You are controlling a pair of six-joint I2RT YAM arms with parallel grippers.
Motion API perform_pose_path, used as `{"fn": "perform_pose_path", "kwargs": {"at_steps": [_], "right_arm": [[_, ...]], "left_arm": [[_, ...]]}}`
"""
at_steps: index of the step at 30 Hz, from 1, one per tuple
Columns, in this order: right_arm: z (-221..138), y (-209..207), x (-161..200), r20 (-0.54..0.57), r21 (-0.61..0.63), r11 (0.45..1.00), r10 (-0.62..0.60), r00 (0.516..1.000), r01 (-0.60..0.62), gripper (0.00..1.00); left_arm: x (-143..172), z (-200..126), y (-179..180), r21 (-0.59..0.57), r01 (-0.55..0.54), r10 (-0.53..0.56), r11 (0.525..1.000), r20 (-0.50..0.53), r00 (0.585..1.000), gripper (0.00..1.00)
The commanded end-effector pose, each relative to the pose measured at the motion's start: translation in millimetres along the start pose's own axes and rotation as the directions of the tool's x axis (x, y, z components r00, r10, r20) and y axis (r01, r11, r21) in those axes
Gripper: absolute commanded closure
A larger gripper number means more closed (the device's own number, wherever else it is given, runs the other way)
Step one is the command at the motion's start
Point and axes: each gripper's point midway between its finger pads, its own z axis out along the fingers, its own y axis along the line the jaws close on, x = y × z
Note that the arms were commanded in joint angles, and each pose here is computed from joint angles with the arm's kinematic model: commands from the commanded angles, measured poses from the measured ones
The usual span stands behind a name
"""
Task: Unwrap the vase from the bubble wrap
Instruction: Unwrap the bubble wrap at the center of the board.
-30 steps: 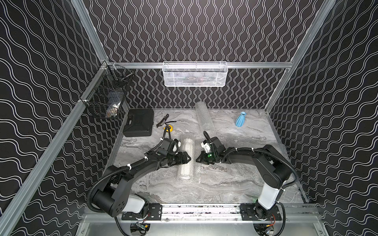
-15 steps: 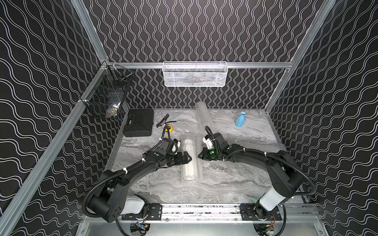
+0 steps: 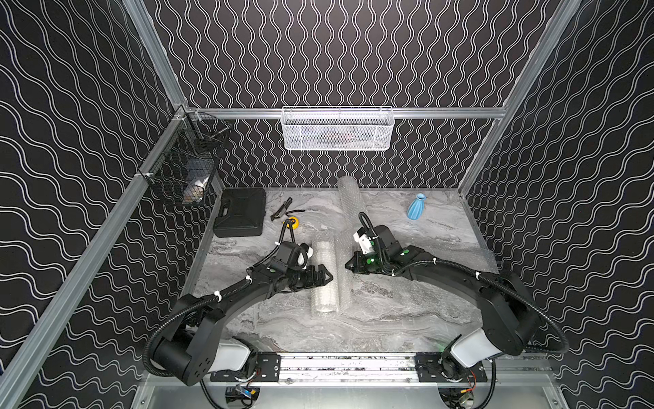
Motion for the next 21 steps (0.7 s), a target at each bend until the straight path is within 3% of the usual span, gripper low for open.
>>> {"fn": "perform_pose_path", "kwargs": {"at_steps": [1, 21], "right_arm": [[-7, -1, -6, 0.021, 0.033, 0.999, -0.025, 0.999, 0.024, 1.0], [-36, 4, -13, 0.062, 0.071, 0.996, -0.066, 0.996, 0.061, 1.0]], "left_arm": [[-3, -1, -5, 0.023, -0.014, 0.014, 1.0, 0.01, 1.0, 0.02], [-11, -7, -8, -0.011, -0.05, 0.05, 0.999, 0.016, 0.999, 0.02]]}}
